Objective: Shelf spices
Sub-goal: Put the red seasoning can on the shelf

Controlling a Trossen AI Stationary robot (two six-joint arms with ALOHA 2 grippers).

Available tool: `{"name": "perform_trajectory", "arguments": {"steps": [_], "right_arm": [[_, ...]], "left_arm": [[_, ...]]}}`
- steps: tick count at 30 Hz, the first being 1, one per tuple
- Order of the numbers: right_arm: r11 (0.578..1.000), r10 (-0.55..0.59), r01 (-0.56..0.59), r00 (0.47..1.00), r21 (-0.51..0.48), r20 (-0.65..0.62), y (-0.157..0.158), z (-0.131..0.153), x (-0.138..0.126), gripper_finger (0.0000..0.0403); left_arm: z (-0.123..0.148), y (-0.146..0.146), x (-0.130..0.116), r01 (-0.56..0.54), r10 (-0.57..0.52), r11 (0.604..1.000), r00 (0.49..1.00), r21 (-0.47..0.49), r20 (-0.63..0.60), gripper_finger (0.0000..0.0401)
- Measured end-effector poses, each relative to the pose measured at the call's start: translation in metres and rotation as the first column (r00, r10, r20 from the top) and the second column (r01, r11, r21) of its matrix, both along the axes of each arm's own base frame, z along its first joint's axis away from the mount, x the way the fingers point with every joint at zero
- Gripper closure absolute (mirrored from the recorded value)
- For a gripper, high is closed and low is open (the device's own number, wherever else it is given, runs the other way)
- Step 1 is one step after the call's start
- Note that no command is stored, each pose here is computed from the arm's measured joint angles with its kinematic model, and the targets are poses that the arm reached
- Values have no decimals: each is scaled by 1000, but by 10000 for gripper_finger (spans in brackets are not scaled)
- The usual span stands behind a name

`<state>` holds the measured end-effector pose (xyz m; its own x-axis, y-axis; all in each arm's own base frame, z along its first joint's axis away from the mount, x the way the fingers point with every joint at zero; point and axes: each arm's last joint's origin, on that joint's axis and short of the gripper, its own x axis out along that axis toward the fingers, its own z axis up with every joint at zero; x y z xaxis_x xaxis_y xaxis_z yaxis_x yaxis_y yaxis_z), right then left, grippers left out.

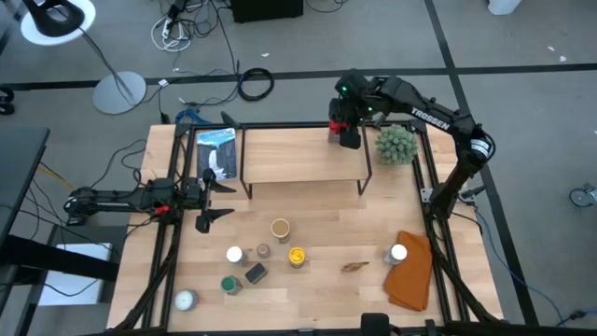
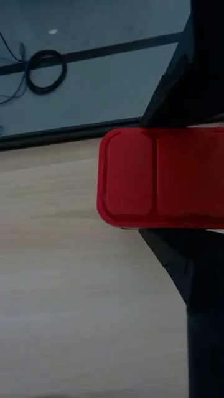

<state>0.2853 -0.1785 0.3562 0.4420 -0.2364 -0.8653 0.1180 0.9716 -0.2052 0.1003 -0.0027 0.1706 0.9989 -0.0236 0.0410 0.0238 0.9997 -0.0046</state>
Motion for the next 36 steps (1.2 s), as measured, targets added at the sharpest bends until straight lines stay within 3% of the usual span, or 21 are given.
{"name": "perform_trajectory", "arguments": {"steps": [9, 36], "right_arm": [[1000, 17, -17, 1000, 7, -17, -7, -9, 5, 149], [1000, 17, -16, 999, -24, 29, -6, 0, 3, 137]], "left_arm": [[0, 0, 0, -2, 2, 1000, 1000, 24, 1, 113], [0, 0, 0, -3, 3, 1000, 1000, 22, 0, 113]]}}
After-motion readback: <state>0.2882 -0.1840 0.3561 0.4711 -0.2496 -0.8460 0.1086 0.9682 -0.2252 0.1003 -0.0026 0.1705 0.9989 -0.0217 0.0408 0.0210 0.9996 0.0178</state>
